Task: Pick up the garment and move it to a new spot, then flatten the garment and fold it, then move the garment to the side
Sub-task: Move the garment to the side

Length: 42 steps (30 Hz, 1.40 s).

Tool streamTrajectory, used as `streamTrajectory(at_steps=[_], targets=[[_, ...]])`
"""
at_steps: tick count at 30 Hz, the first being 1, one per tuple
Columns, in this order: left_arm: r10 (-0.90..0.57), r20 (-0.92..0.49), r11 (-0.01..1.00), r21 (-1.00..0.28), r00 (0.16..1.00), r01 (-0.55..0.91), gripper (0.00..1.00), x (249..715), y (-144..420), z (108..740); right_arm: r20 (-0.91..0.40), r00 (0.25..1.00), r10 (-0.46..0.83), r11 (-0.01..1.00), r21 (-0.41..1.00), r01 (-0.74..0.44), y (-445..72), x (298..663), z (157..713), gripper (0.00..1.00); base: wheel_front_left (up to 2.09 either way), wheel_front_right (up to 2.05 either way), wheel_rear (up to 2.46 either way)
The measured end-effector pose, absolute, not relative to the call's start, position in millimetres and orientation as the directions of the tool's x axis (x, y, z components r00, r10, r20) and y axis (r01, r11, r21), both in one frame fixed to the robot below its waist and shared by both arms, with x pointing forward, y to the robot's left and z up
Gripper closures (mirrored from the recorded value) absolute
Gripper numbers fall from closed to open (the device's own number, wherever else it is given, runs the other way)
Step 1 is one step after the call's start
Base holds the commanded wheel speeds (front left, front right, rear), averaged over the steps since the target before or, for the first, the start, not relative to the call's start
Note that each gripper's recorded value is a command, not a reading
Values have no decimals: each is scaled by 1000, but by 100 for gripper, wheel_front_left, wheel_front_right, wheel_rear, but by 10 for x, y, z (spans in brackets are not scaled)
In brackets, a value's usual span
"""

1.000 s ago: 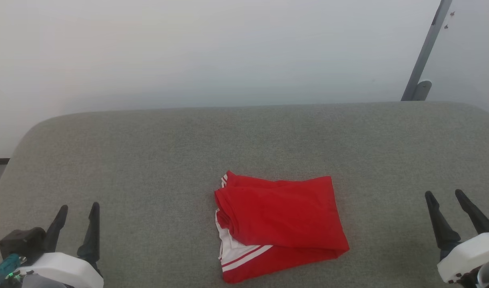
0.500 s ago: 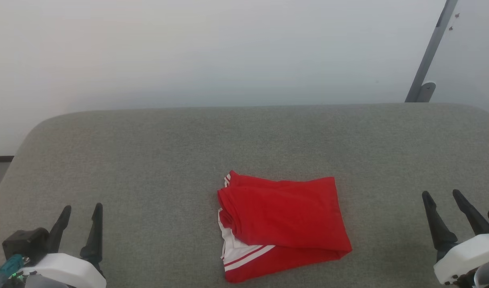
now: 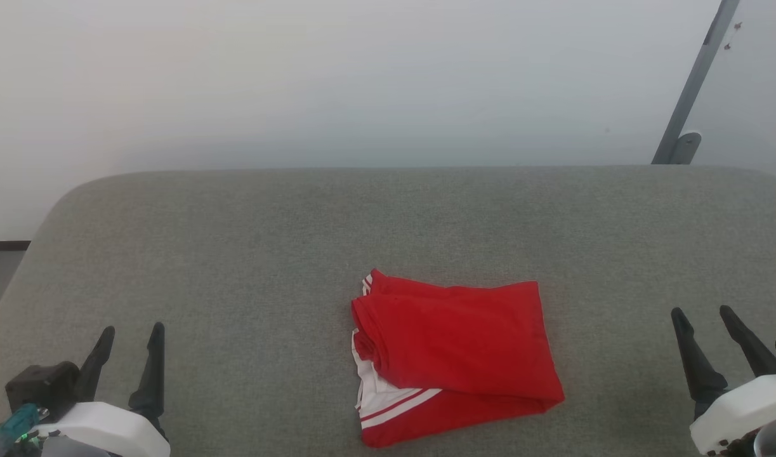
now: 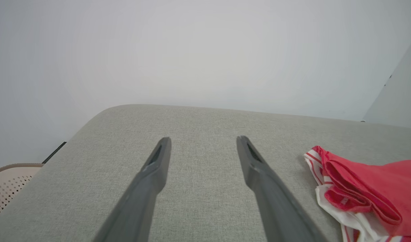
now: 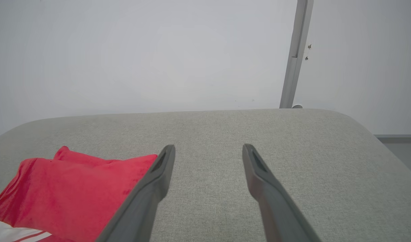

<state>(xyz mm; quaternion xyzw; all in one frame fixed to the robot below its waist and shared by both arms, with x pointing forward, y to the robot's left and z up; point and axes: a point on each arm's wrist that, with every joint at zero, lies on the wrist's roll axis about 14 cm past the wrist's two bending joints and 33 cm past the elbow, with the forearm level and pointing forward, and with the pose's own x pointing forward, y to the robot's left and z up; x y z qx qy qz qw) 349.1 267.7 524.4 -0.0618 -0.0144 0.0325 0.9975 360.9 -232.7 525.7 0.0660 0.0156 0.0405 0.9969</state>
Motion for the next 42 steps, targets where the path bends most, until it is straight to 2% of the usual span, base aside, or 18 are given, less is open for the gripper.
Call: streamTrajectory(at_steps=[8,20,33,41,42], targets=[[79,24,989,-125,997,-75,0,3459,2716,5241,-68,990,119,983,146,-109,-2208,3643,5154,0,0,0,0],[112,-12,983,-146,994,-113,0,3337,2778,5131,-317,892,323,943,188,-275,-1567,3916,4722,0,0,0,0],[176,-62,971,-154,983,-183,0,3316,2900,4967,-625,679,386,921,212,-328,-1296,4165,4052,0,0,0,0],[195,-92,968,-145,976,-207,0,3336,2943,4859,-756,532,383,911,214,-352,-1199,4233,3780,0,0,0,0],[197,-95,967,-142,976,-209,0,3331,2948,4846,-765,519,382,909,210,-360,-1186,4238,3771,88,0,0,0]])
